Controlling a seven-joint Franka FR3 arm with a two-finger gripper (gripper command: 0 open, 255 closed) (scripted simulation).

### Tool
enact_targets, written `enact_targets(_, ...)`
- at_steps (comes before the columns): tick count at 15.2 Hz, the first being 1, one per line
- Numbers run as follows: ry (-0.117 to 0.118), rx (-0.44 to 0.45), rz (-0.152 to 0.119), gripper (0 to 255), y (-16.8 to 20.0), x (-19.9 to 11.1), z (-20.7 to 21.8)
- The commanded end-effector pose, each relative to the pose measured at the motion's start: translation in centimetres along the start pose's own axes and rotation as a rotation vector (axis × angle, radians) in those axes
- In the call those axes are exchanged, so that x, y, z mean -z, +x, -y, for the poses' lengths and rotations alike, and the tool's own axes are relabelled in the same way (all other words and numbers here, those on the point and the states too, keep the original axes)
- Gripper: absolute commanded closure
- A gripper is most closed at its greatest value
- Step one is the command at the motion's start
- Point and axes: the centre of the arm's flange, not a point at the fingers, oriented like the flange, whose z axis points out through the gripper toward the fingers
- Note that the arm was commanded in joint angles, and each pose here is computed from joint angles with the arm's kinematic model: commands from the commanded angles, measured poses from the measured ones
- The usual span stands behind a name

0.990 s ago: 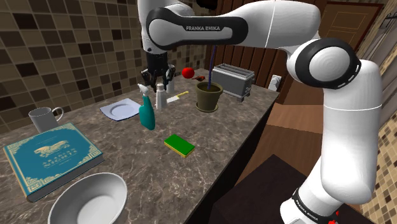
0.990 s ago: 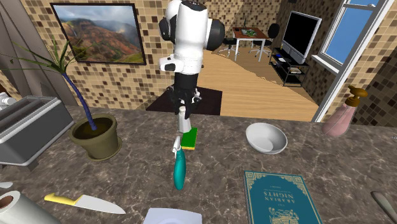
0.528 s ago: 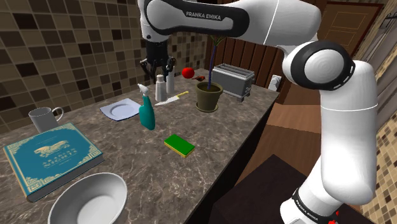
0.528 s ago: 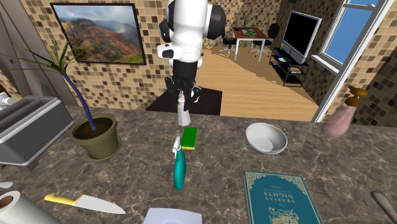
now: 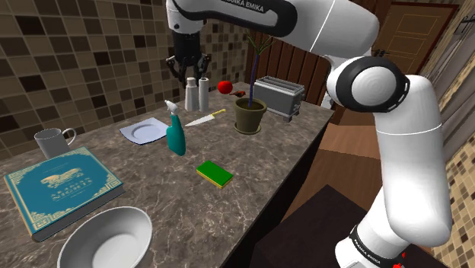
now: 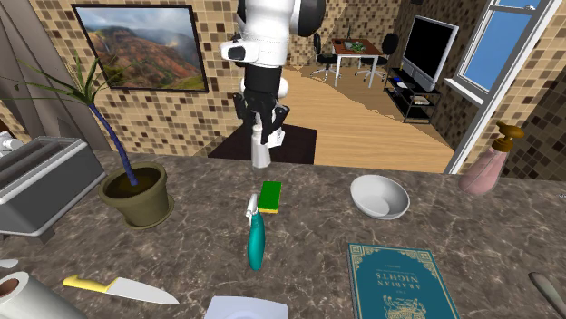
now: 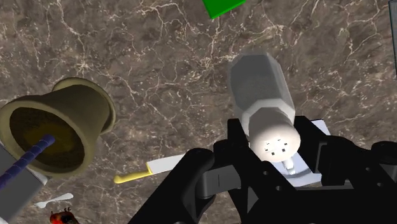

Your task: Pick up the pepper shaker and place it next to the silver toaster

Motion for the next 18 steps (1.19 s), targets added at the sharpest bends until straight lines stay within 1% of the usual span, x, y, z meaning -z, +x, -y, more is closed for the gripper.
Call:
enact_targets(1, 0.000, 0.000, 0.001, 255, 0.1, 1.2, -0.1)
enact_targets(2, 0.000, 0.000, 0.001, 255, 0.1, 1.3, -0.1)
enact_targets(18, 0.000, 0.000, 0.001, 255, 0.8, -0.6, -21.2)
